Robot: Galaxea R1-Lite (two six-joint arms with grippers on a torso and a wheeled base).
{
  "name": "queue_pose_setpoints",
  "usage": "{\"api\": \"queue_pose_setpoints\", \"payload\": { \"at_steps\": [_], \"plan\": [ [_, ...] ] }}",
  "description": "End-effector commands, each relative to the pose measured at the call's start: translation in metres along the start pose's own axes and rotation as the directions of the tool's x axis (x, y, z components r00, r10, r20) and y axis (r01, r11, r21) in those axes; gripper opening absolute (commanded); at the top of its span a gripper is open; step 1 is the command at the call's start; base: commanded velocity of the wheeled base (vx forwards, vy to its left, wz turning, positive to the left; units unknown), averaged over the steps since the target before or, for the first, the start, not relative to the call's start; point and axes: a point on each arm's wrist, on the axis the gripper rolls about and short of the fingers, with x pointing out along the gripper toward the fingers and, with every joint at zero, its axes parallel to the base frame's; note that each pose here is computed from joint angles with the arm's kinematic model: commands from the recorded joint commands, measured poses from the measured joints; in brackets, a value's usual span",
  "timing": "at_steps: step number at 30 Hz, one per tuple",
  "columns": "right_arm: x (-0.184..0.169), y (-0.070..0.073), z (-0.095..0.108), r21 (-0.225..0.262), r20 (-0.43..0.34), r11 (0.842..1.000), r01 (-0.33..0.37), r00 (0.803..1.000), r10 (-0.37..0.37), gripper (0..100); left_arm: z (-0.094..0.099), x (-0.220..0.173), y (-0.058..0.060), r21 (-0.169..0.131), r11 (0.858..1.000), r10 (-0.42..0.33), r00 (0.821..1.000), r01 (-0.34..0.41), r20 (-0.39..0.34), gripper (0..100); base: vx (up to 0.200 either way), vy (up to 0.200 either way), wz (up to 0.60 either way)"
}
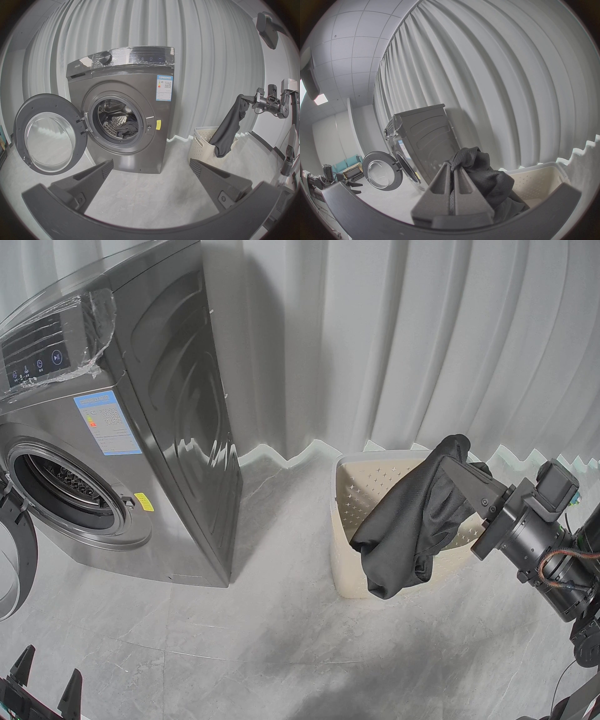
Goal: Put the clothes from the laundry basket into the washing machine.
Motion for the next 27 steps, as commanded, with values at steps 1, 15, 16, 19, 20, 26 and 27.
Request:
{"api": "queue_pose_setpoints", "payload": {
  "at_steps": [1, 15, 16, 19, 20, 26, 27],
  "plan": [
    [0.0028, 0.0006, -0.0062, 0.000, -0.021, 1.000, -0.003, 1.000, 0.003, 0, -0.0035, -0.0002, 0.0001, -0.001, 1.000, 0.000, 1.000, 0.000, 0.003, 100, 0.000, 0.200, 0.00],
    [0.0032, 0.0022, -0.0064, 0.002, -0.021, 1.000, -0.017, 1.000, 0.017, 0, -0.0035, -0.0002, 0.0001, 0.001, 1.000, 0.000, 1.000, 0.000, 0.003, 100, 0.000, 0.200, 0.00],
    [0.0032, 0.0026, -0.0063, 0.003, -0.020, 1.000, -0.020, 1.000, 0.020, 0, -0.0035, -0.0002, 0.0001, 0.001, 1.000, 0.000, 1.000, 0.000, 0.003, 100, 0.000, 0.200, 0.00],
    [0.0043, 0.0035, -0.0073, 0.005, -0.010, 1.000, -0.026, 1.000, 0.026, 0, -0.0035, -0.0002, 0.0001, 0.001, 1.000, -0.002, 1.000, 0.002, 0.003, 100, 0.000, 0.200, 0.00],
    [0.0047, 0.0039, -0.0078, 0.005, -0.009, 1.000, -0.027, 1.000, 0.027, 0, -0.0034, -0.0002, 0.0001, 0.001, 1.000, -0.002, 1.000, 0.002, 0.005, 100, 0.000, 0.200, 0.00],
    [0.0056, 0.0044, -0.0069, 0.006, -0.001, 1.000, -0.030, 1.000, 0.030, 0, -0.0034, -0.0002, 0.0001, 0.001, 1.000, -0.002, 1.000, 0.002, 0.005, 100, 0.000, 0.100, 0.00],
    [0.0056, 0.0044, -0.0068, 0.006, -0.001, 1.000, -0.028, 1.000, 0.028, 0, -0.0034, -0.0002, 0.0001, 0.002, 1.000, 0.000, 1.000, 0.000, 0.005, 100, 0.000, 0.000, 0.00]
  ]
}}
